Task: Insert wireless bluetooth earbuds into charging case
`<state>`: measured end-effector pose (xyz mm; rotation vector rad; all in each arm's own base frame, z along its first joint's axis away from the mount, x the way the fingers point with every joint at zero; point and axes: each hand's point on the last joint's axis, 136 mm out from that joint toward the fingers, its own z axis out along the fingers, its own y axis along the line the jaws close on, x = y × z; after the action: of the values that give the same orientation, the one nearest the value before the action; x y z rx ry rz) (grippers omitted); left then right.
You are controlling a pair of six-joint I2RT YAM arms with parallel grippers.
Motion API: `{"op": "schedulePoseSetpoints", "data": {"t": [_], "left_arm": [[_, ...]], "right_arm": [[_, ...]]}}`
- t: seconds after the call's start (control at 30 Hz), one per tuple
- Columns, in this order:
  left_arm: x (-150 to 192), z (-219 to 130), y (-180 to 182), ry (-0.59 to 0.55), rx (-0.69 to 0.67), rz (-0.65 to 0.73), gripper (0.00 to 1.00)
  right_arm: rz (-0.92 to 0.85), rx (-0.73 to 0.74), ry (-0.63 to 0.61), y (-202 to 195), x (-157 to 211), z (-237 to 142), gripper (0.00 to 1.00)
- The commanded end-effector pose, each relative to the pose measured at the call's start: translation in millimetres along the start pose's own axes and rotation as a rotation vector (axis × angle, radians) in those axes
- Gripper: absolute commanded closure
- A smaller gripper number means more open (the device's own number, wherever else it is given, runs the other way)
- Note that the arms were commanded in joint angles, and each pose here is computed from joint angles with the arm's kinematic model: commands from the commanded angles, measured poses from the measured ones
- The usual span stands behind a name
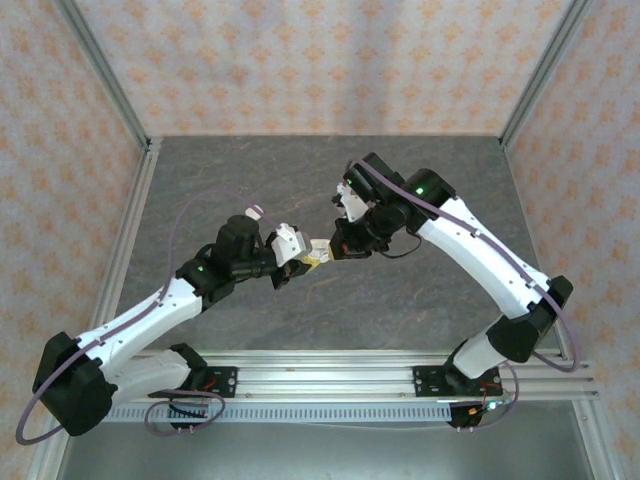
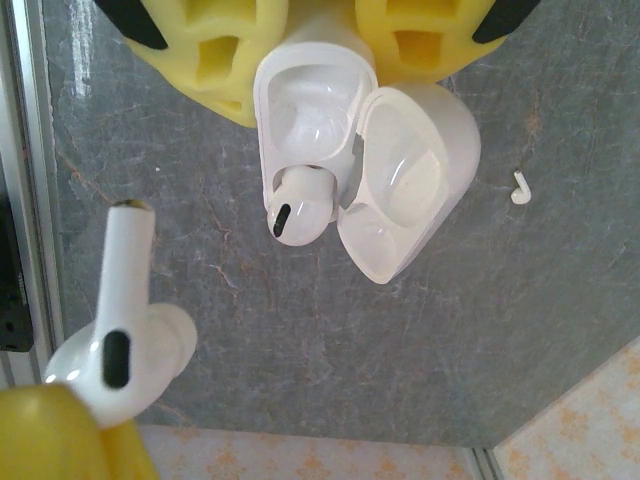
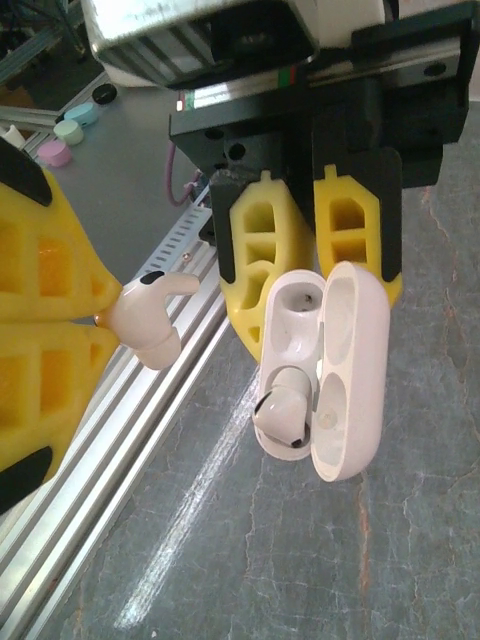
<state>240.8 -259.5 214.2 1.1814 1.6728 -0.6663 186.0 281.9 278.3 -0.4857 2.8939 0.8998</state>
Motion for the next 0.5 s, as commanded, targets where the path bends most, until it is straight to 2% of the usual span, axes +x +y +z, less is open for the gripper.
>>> {"op": "schedulePoseSetpoints", "data": {"t": [0.0, 0.27, 0.47], "left_arm": [[-25, -8, 2, -0.061, -0.017, 0.059, 1.00], [-25, -11, 3, -0.065, -0.030, 0.037, 1.00], [-27, -12, 4, -0.064, -0.038, 0.033, 1.00]], "right_arm": [[0.006, 0.014, -0.040, -2, -9, 1, 1.00], [0.002, 0.121, -0.146, -13, -29, 4, 1.00], [0.001, 0.106, -0.185, -8, -33, 6, 1.00]]}}
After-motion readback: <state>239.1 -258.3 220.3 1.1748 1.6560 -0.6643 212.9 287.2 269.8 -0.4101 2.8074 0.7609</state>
